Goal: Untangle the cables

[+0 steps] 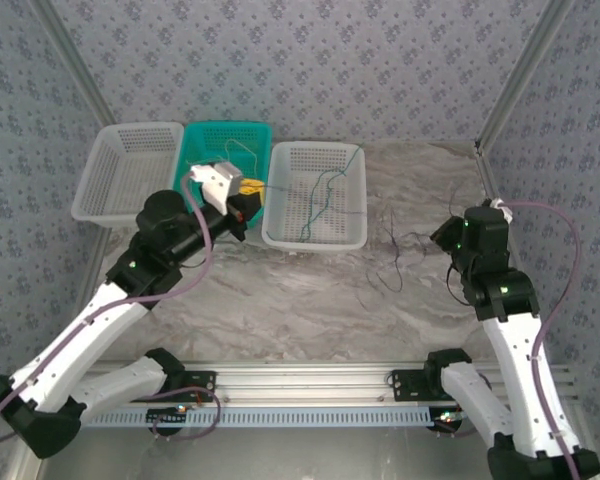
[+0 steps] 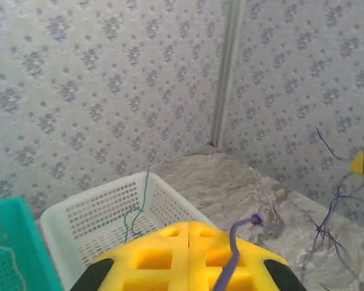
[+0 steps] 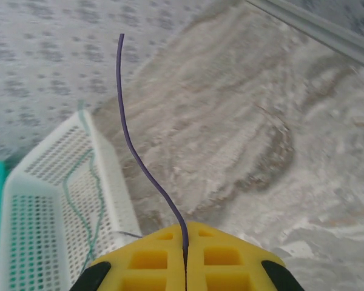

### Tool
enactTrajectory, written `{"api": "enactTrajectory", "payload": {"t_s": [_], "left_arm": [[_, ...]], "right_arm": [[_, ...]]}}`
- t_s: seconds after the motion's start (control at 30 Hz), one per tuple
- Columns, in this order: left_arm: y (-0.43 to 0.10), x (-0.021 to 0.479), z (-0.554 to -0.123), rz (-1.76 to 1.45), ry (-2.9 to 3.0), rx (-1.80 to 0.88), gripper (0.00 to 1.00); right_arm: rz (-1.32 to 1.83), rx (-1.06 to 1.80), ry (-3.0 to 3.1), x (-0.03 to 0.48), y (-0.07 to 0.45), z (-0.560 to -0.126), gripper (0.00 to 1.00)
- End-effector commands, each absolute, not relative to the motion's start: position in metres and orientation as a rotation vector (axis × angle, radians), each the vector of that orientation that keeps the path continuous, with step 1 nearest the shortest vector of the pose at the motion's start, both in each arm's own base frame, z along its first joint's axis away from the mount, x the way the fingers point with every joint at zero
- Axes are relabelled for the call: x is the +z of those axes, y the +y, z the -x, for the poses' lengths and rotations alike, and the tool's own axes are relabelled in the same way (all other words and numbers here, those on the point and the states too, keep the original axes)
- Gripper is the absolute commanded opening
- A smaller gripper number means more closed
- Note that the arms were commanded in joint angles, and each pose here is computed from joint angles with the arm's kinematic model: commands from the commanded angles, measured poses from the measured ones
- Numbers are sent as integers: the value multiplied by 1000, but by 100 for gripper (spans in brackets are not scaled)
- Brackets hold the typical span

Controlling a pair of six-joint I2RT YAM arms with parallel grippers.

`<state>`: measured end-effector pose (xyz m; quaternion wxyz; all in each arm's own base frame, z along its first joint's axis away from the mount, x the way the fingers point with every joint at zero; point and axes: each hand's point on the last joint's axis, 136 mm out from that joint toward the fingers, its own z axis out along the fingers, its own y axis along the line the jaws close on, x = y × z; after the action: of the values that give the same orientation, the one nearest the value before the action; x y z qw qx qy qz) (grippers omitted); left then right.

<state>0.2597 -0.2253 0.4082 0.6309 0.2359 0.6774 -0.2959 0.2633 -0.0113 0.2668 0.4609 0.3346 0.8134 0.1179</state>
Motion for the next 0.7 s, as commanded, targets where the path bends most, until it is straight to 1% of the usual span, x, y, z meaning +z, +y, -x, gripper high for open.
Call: {"api": "enactTrajectory", "payload": {"t_s": [0.0, 0.1, 0.23, 0.37, 0.53, 0.67], "left_arm": [[-205, 394, -264, -437, 1638, -655, 0], [-183, 392, -270, -330, 1668, -649, 0], [-166, 403, -272, -260, 1662, -689, 0], [-145, 437, -270, -224, 1603, -647, 0], [-123, 488, -273, -202, 1521, -604, 0], [-88, 527, -277, -82, 1448, -547, 0]], "right_arm": [[-971, 377, 2043, 235, -14, -263, 0], [-1094, 377, 2069, 201, -25, -263, 0], [-1185, 382, 2073, 162, -37, -266, 0], [-1274, 343, 2091, 129, -47, -257, 0], [-1353, 350, 2108, 104, -55, -251, 0], [-1426, 327, 2104, 86, -64, -245, 0]]}}
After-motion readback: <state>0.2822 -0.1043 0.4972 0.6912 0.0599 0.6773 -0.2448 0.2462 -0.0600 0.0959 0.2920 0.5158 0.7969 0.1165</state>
